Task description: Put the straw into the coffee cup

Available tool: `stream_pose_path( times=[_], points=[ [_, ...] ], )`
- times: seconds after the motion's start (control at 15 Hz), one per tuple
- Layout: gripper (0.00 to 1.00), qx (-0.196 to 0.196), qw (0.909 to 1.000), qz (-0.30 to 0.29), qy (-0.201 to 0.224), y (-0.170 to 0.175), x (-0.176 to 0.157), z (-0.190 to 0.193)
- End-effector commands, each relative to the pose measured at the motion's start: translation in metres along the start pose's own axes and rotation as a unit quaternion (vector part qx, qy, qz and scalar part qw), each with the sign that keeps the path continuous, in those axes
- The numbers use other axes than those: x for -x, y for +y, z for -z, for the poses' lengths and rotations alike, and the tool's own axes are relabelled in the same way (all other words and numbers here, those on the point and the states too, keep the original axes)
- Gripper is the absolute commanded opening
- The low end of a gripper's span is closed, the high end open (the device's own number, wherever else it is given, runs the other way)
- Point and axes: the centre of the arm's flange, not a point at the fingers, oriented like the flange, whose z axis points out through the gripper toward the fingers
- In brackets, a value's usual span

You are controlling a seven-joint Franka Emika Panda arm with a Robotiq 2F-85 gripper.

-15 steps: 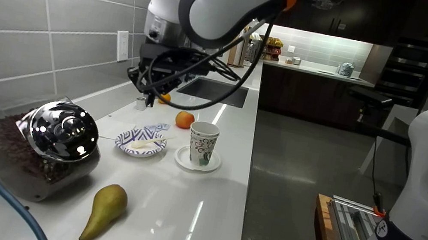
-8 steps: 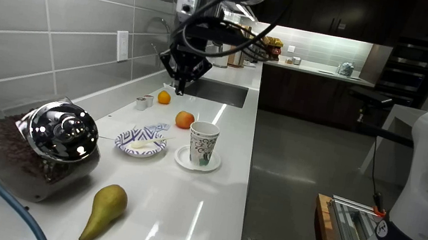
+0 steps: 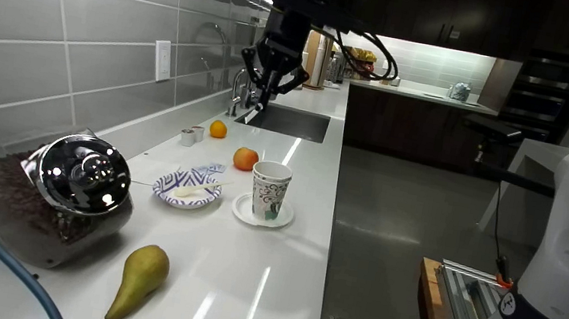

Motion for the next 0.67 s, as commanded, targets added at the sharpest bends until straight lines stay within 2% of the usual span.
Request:
stream_pose_path(
  times=[0.0, 0.27, 0.47, 0.6],
  points=[
    [0.01, -0.045, 0.9951, -0.063, -0.061, 0.019, -0.006, 0.021],
    [0.01, -0.074, 0.9804, -0.136, -0.122, 0.033, -0.027, 0.033],
    [0.01, -0.097, 0.9632, -0.194, -0.159, 0.046, -0.045, 0.032],
    [0.01, -0.116, 0.9487, -0.221, -0.194, 0.052, -0.058, 0.027]
  ],
)
